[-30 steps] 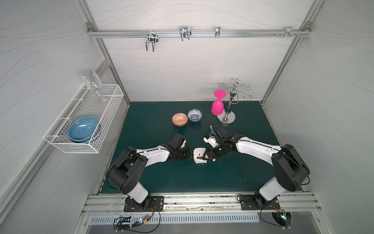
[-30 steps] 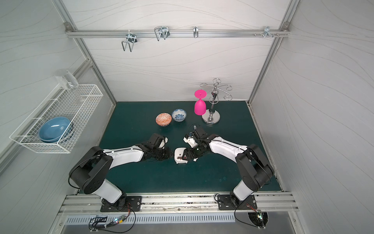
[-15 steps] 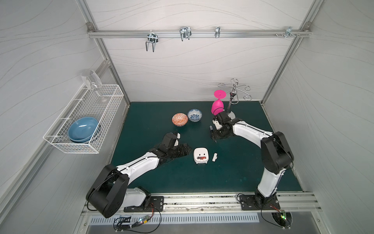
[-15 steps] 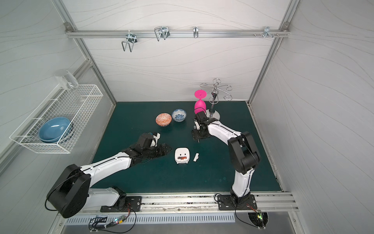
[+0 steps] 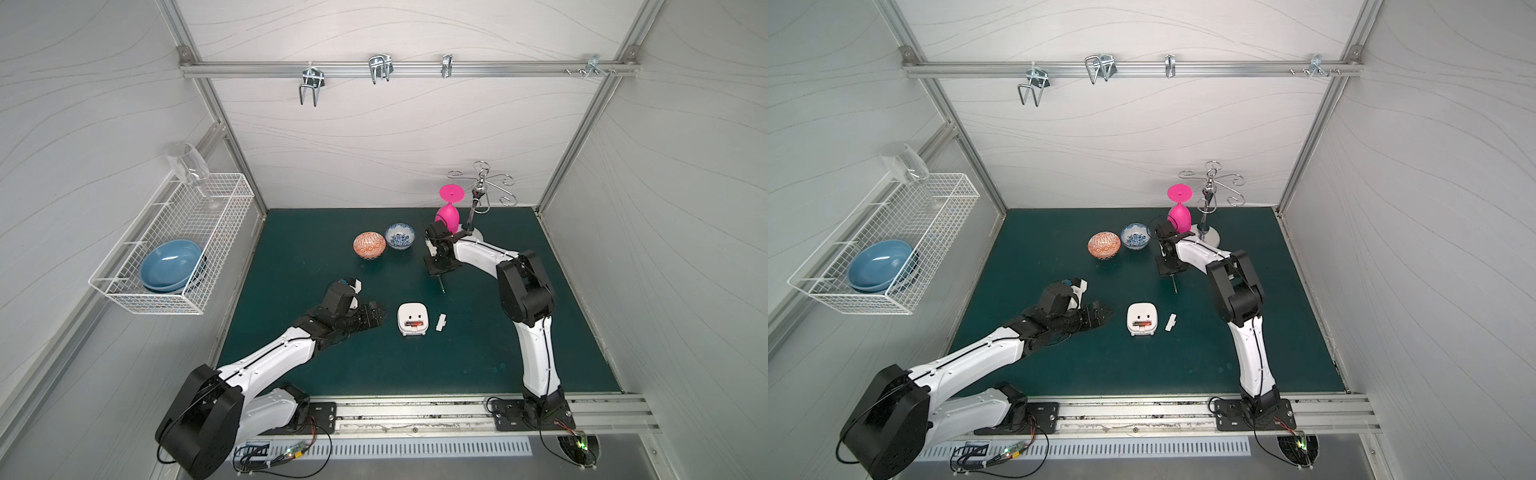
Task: Remove the battery from the alarm
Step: Pick up the screwdriver from the center of the board.
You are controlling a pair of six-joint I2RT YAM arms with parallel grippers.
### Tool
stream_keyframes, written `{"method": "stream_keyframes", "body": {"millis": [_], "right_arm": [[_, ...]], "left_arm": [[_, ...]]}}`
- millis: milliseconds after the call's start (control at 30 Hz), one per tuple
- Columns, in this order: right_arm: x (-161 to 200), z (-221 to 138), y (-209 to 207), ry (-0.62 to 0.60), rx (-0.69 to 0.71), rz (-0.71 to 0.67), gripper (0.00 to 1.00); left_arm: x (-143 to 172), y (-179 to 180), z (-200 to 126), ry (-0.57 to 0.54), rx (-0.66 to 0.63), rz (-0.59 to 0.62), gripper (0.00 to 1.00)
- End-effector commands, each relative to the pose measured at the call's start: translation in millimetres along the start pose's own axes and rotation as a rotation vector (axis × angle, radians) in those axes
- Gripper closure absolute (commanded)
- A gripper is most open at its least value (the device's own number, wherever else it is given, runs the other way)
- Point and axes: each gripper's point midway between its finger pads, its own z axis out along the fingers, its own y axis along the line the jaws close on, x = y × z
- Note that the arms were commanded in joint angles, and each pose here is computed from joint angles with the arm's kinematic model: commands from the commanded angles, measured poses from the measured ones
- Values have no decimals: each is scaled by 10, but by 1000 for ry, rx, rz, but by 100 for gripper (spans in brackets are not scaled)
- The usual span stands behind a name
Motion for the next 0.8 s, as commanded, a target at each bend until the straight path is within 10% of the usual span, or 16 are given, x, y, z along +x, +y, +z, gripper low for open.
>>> {"method": "stream_keyframes", "body": {"millis": [0, 333, 767], "right_arm": [[213, 211, -11, 82, 13, -7, 68], [137, -556, 111, -71, -15, -21, 100], [504, -2122, 366, -416, -309, 223, 100]], "left_arm": [[-147, -86, -80, -64, 28, 14, 11], [-171, -354, -205, -86, 157, 128, 9], [-61, -1397, -263, -19, 480, 393, 15]]}}
